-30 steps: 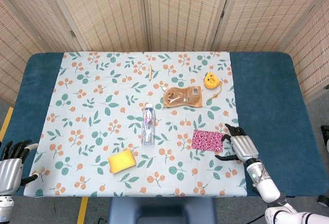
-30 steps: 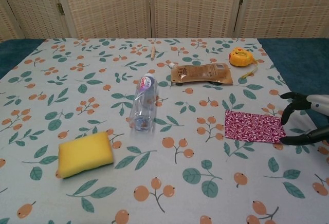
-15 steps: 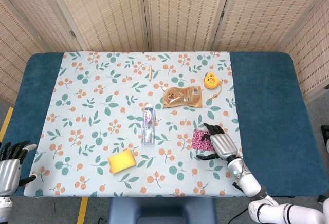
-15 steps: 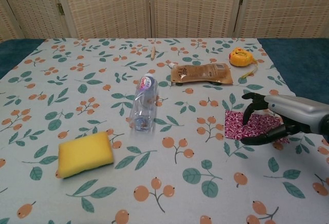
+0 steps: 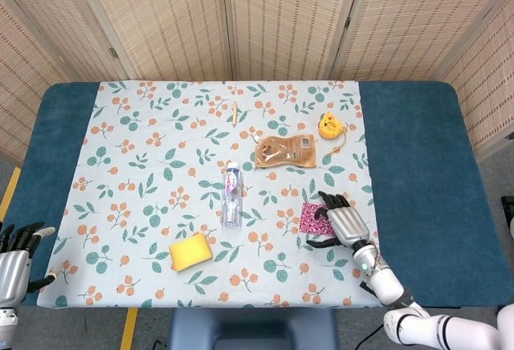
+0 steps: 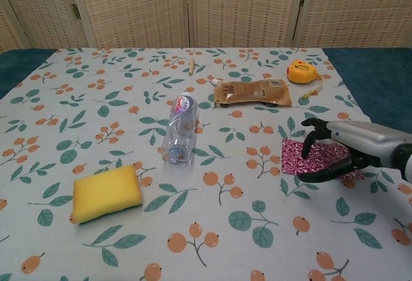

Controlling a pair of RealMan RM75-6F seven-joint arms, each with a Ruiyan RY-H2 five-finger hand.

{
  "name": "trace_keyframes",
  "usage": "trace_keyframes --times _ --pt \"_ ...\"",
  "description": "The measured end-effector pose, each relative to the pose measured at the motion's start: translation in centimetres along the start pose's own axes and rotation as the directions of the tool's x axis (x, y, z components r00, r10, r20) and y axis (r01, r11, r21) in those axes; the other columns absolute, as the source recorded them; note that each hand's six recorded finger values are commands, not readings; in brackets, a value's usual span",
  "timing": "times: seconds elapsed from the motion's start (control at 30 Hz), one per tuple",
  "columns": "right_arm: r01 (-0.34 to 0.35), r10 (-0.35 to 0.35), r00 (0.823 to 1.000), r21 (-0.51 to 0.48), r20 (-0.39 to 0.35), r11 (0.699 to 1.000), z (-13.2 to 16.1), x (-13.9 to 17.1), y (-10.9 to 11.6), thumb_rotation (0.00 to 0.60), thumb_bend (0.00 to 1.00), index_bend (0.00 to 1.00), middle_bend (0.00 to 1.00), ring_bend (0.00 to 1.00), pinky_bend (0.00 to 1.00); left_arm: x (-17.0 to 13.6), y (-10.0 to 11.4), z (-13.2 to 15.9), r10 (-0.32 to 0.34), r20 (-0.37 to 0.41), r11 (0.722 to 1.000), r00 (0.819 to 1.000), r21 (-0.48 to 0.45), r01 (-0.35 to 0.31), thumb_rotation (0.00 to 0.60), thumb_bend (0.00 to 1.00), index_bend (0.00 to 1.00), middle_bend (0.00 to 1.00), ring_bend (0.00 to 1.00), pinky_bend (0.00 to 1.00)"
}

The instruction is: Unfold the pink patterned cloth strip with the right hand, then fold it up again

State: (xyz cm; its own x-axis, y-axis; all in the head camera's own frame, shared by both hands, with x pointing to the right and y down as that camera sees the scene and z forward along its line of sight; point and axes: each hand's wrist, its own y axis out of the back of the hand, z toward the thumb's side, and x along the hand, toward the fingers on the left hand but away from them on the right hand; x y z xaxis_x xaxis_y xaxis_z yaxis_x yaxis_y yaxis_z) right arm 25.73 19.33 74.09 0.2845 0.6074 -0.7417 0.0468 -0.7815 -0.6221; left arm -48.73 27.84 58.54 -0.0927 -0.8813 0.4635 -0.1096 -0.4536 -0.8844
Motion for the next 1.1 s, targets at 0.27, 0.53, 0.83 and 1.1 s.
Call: trace_keyframes --times 0.27,0.53,0.83,1.1 --pt "0.014 -0.014 1.000 -0.012 0.013 1.000 -1.0 0.9 0.3 0.269 0.17 0.34 0.02 0.00 0.00 0.0 0.1 0.2 0.005 0.004 1.000 1.000 0.000 -0.005 0.600 0.33 0.28 0.19 0.16 0.00" --pt "0.018 -0.018 0.999 -0.016 0.026 1.000 -2.3 2.3 0.2 0.268 0.17 0.34 0.02 0.00 0.00 -0.1 0.0 0.3 0.001 0.005 1.000 1.000 0.000 -0.001 0.600 0.33 0.28 0.19 0.16 0.00" --pt "0.009 -0.008 0.998 -0.011 0.058 1.000 -3.6 2.3 -0.1 0.268 0.17 0.34 0.02 0.00 0.00 -0.2 0.1 0.2 0.005 0.002 1.000 1.000 -0.002 -0.005 0.600 0.33 0.28 0.19 0.16 0.00" --pt "0.011 -0.010 0.995 -0.010 0.101 1.000 -5.3 3.2 -0.1 0.269 0.17 0.34 0.02 0.00 0.00 -0.2 -0.1 0.1 0.002 0.001 1.000 1.000 -0.004 -0.002 0.600 0.33 0.28 0.19 0.15 0.00"
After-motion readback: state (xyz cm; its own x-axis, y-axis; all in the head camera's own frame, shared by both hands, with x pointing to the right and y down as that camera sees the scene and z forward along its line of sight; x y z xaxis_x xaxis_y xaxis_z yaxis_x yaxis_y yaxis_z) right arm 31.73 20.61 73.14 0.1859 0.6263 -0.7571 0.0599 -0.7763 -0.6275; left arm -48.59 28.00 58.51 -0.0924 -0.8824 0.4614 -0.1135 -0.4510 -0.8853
